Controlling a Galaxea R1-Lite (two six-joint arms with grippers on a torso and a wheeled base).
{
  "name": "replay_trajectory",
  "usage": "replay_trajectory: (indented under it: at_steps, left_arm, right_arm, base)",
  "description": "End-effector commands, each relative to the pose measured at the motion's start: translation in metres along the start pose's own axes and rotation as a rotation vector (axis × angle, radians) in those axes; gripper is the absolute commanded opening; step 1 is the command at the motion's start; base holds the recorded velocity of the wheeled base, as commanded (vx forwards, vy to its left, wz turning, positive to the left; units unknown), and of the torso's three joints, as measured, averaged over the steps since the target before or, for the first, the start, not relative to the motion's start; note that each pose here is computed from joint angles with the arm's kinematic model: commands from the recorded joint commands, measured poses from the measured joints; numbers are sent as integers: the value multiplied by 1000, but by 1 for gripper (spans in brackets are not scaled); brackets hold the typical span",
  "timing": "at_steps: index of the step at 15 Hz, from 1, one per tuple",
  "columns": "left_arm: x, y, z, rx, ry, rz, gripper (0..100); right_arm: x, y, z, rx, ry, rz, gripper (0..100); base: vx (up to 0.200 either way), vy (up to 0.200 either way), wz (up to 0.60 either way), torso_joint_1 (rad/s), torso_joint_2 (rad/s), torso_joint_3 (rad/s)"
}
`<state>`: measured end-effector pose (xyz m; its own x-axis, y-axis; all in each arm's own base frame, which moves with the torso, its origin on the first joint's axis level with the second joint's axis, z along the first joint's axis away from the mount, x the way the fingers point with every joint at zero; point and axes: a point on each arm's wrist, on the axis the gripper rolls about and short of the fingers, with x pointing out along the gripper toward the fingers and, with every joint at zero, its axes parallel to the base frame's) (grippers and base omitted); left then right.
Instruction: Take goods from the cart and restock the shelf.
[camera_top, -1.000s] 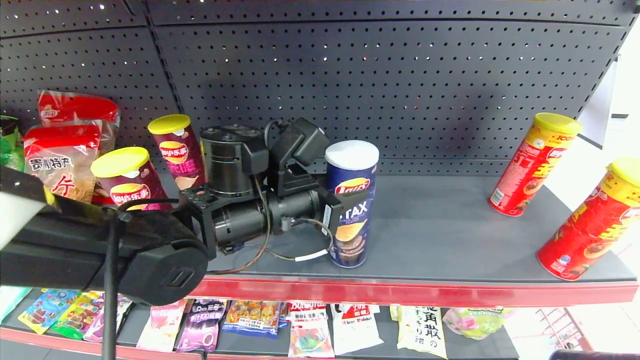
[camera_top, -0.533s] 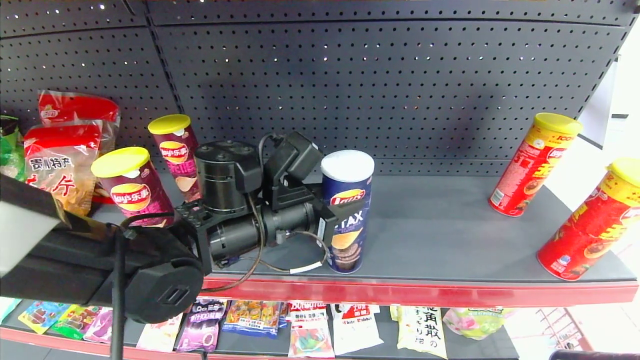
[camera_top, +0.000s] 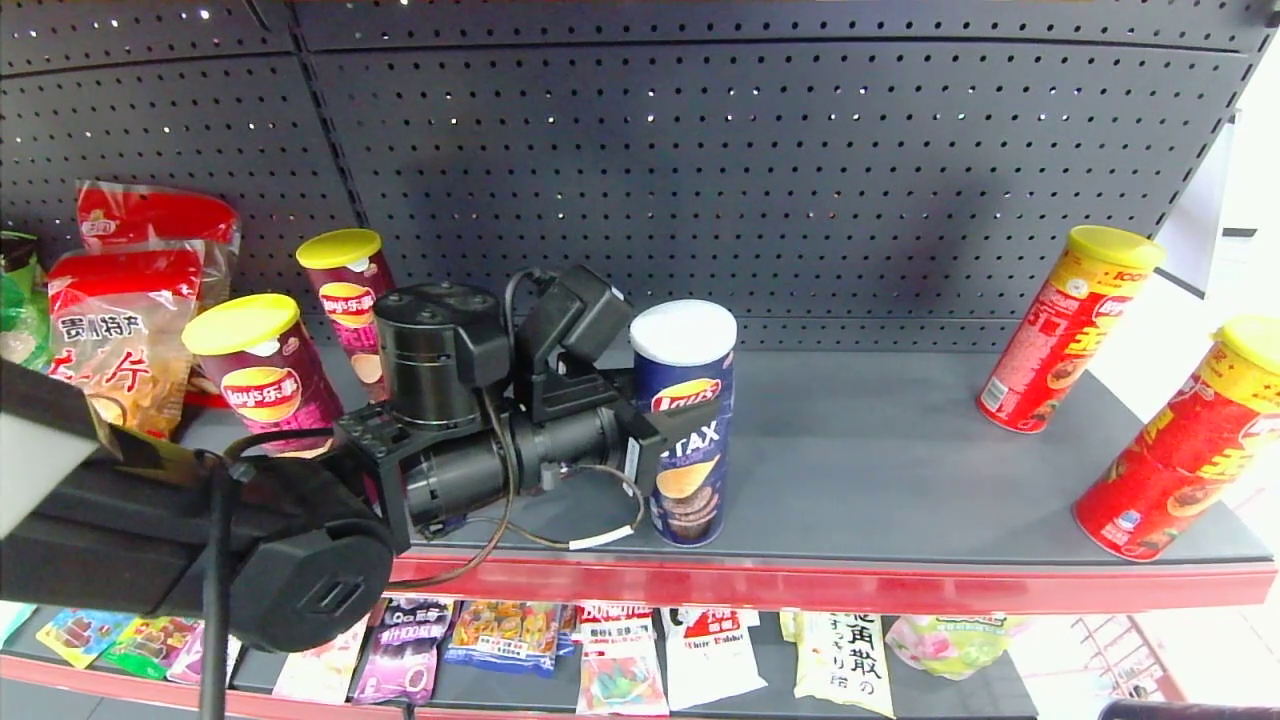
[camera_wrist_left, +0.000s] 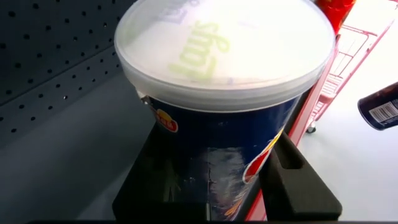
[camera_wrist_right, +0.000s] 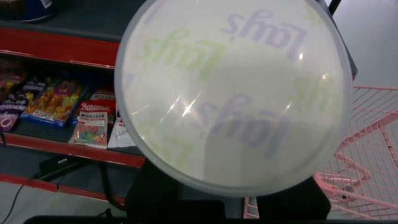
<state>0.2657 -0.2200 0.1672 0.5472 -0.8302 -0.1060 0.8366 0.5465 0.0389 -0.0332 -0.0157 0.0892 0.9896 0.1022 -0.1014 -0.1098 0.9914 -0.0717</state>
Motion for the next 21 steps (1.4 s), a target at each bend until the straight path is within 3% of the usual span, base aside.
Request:
replay_trajectory:
  at_steps: [1, 13, 14, 21]
  left_arm:
    - [-2, -1, 4, 4, -11, -1, 0]
    - [-4, -6, 0, 3, 15, -6, 0]
    - [-5, -6, -1, 3, 18, -6, 100]
    - [-23, -12, -1, -1, 27, -4, 100]
  right_arm:
    - [0, 0, 0, 0, -1, 0, 0]
    - [0, 0, 0, 0, -1, 0, 0]
    - [0, 0, 0, 0, -1, 0, 0]
    - [0, 0, 0, 0, -1, 0, 0]
  base:
    - [0, 0, 0, 0, 0, 0]
    - [0, 0, 0, 0, 0, 0]
    - [0, 0, 0, 0, 0, 0]
    - [0, 0, 0, 0, 0, 0]
